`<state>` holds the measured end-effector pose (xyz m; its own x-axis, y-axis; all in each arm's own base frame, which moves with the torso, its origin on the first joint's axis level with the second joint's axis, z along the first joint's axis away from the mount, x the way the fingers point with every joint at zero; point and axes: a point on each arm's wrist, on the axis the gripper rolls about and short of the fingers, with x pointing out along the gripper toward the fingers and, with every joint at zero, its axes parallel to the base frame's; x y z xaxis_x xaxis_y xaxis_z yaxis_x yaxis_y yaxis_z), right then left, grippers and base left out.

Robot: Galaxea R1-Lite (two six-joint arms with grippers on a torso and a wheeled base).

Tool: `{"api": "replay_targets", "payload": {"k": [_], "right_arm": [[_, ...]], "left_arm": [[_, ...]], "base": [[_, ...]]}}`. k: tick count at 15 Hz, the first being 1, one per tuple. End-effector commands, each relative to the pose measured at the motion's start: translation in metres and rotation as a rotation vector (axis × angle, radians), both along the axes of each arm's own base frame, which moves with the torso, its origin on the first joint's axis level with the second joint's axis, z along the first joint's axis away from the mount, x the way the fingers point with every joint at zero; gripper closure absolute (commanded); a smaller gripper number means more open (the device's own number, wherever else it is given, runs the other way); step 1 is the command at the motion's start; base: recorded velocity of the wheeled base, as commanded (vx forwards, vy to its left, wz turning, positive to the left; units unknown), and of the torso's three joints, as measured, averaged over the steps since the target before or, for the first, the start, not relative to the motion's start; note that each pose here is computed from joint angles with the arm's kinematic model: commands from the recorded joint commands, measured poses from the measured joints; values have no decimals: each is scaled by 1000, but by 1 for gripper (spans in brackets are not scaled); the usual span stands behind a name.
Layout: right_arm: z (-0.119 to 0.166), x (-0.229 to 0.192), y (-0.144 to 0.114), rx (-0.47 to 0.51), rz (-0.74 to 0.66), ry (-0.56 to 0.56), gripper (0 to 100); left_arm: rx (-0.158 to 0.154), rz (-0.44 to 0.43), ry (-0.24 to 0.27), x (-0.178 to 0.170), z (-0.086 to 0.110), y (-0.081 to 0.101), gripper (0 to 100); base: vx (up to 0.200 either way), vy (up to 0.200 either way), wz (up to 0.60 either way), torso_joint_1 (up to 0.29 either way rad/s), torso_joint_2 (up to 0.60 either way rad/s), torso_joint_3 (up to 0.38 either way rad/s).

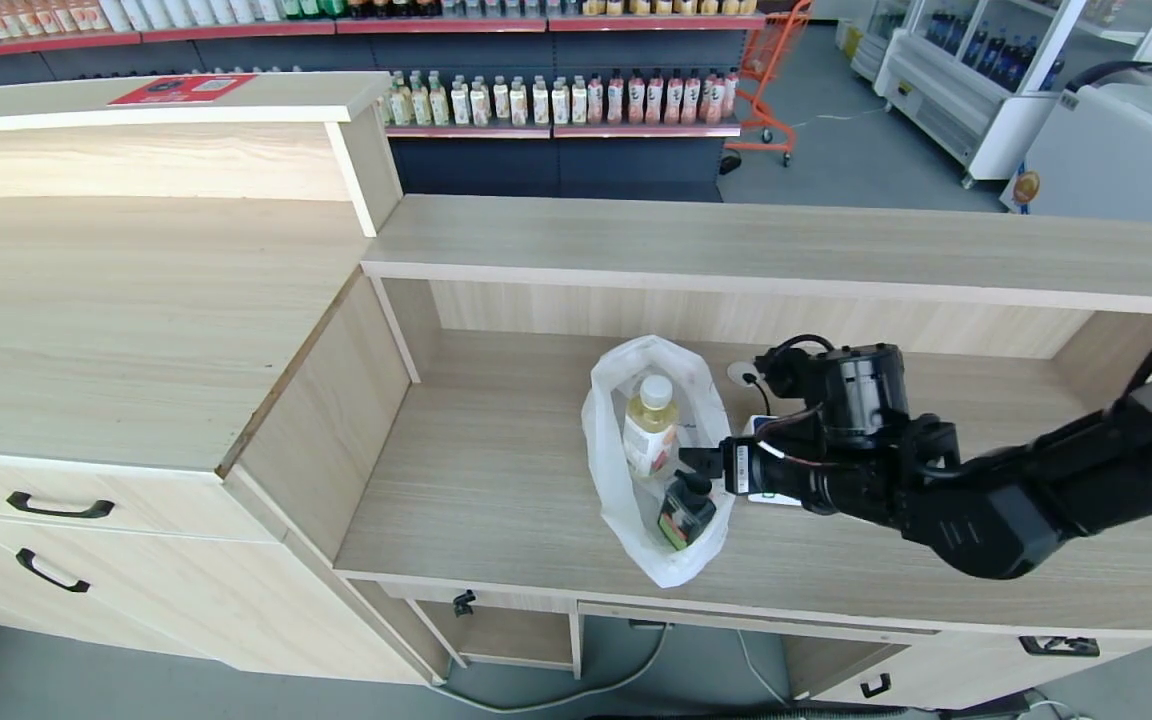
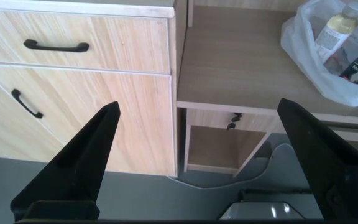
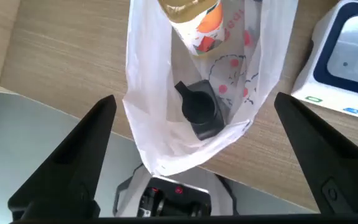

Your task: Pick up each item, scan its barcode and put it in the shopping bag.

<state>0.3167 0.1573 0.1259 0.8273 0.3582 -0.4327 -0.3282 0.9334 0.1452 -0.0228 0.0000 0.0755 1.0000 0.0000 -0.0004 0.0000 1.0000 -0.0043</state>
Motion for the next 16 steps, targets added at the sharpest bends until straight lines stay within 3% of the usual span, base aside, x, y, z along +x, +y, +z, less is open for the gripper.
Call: {"api": "replay_targets", "payload": {"k": [1, 4, 6, 7, 8, 11, 13, 16], "right_arm": [[76, -121, -81, 68, -139, -74, 0], [59, -200, -119, 30, -278, -138, 0], [-5, -278, -154, -79, -373, -216, 0], [-24, -297, -158, -82, -381, -269, 0], [-28, -310, -158, -77, -362, -338, 0], [-45, -335, -153, -49, -236, -406, 0], [-50, -339, -156, -126, -315, -482, 0], [-51, -340, -157, -137, -329, -472, 0]], "left_arm": [[0, -2, 0, 0, 0, 0, 0], [0, 0, 0, 0, 0, 0, 0], [0, 0, 0, 0, 0, 0, 0], [0, 0, 0, 0, 0, 0, 0], [0, 0, 0, 0, 0, 0, 0], [0, 0, 0, 0, 0, 0, 0], [0, 0, 0, 0, 0, 0, 0], [0, 0, 0, 0, 0, 0, 0]], "base": [[0, 0, 0, 0, 0, 0], [0, 0, 0, 0, 0, 0], [0, 0, 0, 0, 0, 0], [0, 0, 0, 0, 0, 0], [0, 0, 0, 0, 0, 0], [0, 0, 0, 0, 0, 0], [0, 0, 0, 0, 0, 0], [0, 0, 0, 0, 0, 0]]}}
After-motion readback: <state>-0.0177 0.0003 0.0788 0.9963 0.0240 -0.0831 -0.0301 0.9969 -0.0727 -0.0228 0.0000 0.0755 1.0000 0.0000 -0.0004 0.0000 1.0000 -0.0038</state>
